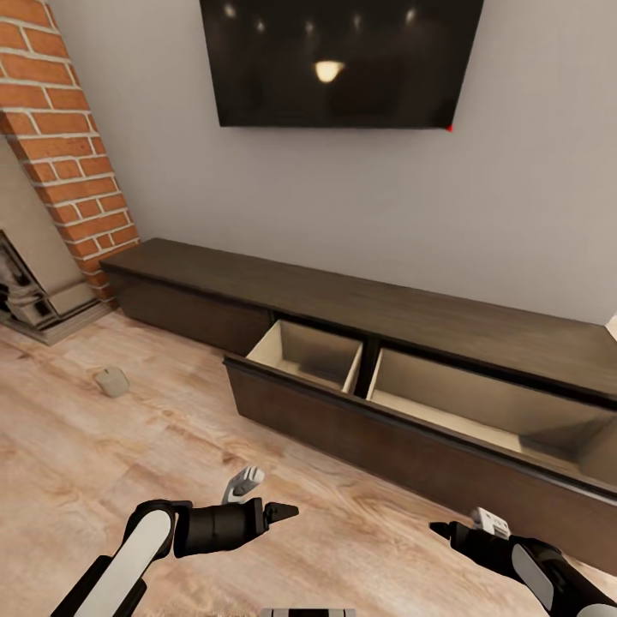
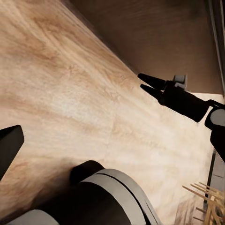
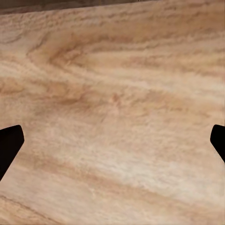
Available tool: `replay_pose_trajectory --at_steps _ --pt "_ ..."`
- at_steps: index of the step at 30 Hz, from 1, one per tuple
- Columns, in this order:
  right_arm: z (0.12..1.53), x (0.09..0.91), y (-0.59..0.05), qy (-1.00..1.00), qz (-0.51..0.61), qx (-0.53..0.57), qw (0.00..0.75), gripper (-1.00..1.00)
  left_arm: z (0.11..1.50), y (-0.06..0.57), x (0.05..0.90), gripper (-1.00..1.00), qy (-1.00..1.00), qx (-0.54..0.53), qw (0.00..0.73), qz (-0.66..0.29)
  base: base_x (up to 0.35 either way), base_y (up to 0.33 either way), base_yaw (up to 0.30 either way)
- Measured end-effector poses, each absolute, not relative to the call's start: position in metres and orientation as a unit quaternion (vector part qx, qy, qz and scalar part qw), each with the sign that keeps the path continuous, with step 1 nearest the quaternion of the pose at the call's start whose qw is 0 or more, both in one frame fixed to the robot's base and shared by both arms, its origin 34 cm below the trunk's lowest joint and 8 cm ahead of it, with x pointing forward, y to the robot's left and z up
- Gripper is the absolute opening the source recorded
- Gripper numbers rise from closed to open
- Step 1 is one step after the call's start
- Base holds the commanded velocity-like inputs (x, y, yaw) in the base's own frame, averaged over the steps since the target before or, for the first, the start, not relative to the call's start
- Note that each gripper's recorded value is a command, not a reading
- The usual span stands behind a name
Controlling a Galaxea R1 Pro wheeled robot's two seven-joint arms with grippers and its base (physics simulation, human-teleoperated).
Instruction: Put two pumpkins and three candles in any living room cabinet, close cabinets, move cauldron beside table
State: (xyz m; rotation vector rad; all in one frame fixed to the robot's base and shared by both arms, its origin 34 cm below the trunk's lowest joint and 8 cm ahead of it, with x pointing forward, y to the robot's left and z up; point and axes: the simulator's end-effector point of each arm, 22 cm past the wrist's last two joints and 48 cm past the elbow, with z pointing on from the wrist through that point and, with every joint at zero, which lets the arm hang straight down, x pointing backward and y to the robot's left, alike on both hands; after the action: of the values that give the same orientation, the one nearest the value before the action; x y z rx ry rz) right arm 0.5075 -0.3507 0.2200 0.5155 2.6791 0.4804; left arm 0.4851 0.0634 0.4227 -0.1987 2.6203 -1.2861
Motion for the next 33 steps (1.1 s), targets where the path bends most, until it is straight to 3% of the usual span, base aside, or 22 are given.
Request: replay_pose_trajectory --at_steps 13,21,33 --pt "0.2144 0.5054 -0.3517 0.953 0.165 0.175 0.185 1.00 0.4169 0.0644 0.4841 1.00 0.891 -0.071 0.102 -0.436 0.000 0.007 0.210" --pt "0.2120 0.5042 -0.3522 0.957 0.156 0.156 0.187 1.00 0.4156 0.0644 0.4838 1.00 0.891 -0.072 0.100 -0.436 0.000 0.029 0.084" --pt "0.2103 0.5030 -0.3482 0.958 0.155 0.153 0.184 1.00 0.4156 0.0646 0.4838 1.00 0.891 -0.072 0.100 -0.436 0.000 0.001 0.265"
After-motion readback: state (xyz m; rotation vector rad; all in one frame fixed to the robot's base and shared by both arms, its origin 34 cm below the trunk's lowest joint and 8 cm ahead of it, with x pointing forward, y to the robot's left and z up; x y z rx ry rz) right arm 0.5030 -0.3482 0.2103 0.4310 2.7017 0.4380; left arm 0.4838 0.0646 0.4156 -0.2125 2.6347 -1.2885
